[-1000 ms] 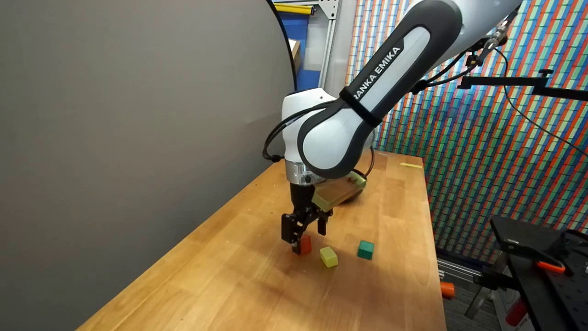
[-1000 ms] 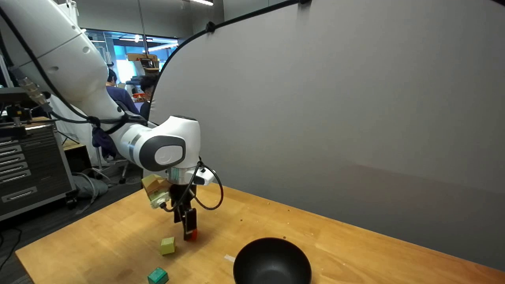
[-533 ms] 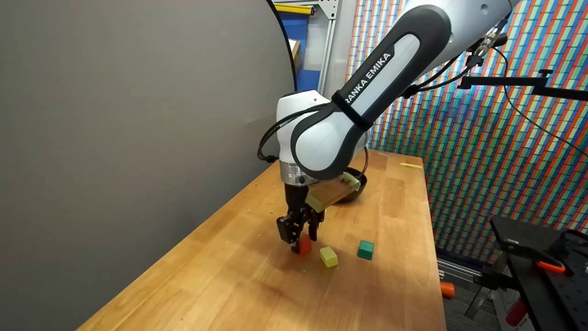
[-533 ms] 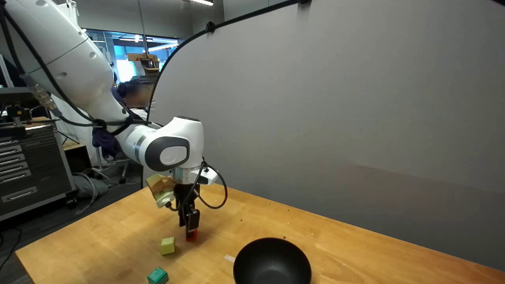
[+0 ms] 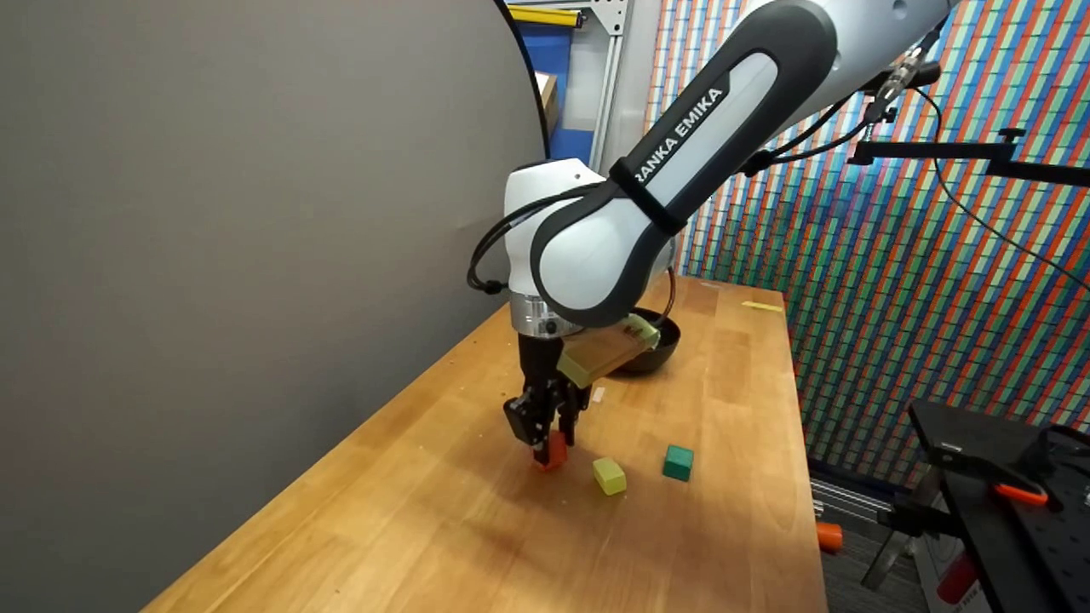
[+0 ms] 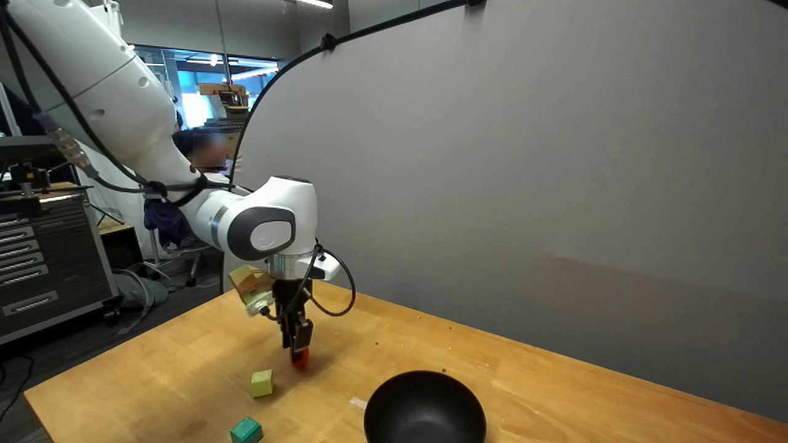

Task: Put the orange block inside the black bowl

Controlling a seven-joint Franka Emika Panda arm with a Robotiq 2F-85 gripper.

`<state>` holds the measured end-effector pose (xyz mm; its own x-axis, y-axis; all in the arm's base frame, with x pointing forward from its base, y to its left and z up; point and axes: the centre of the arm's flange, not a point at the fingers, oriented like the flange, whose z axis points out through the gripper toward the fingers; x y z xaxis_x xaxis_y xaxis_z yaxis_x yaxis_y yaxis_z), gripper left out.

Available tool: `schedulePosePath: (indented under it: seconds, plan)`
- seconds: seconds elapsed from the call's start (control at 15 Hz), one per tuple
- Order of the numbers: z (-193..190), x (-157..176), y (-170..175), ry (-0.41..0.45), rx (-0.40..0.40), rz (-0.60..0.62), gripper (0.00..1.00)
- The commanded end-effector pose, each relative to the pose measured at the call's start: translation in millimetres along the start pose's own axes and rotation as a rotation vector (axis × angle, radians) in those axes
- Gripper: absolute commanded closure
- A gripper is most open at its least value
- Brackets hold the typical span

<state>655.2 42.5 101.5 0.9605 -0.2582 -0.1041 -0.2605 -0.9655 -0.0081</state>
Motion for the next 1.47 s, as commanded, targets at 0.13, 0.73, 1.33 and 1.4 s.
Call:
schedulePosePath:
  seconds: [0.13, 0.73, 1.33, 1.4]
  plan:
    - [-89, -12, 9, 0.136, 0.023, 0.026, 0.77]
    - [-152, -19, 100, 0.242, 0.032, 0.220, 0.77]
    - [-143, -35, 202, 0.229, 0.022, 0.478, 0.77]
    - [-139, -34, 209, 0.221, 0.013, 0.499, 0.77]
